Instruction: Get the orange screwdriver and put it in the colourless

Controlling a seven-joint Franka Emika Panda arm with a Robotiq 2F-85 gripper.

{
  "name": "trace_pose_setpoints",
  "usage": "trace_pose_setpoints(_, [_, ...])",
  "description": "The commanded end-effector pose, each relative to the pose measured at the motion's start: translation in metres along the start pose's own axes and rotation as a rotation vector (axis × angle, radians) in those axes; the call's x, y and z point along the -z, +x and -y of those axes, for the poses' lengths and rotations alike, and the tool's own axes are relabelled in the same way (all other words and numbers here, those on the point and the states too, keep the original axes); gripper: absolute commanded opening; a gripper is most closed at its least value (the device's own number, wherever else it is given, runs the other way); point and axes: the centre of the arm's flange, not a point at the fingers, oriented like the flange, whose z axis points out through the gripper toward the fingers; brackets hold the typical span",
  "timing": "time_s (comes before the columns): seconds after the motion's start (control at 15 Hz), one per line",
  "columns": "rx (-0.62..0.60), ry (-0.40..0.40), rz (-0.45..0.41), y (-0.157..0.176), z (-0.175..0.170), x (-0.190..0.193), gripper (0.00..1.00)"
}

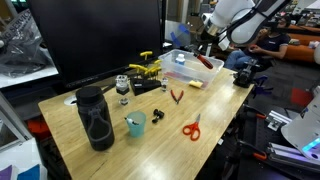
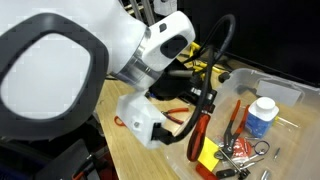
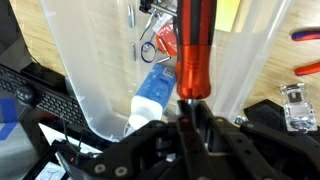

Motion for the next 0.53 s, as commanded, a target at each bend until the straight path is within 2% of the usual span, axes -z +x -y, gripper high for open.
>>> trace_pose_setpoints(0.0, [-0.003, -0.001, 0.015, 0.019, -0.001, -0.064, 0.03])
trace_pose_setpoints(0.47, [-0.036, 0.013, 0.047, 0.013, 0.001, -0.076, 0.03])
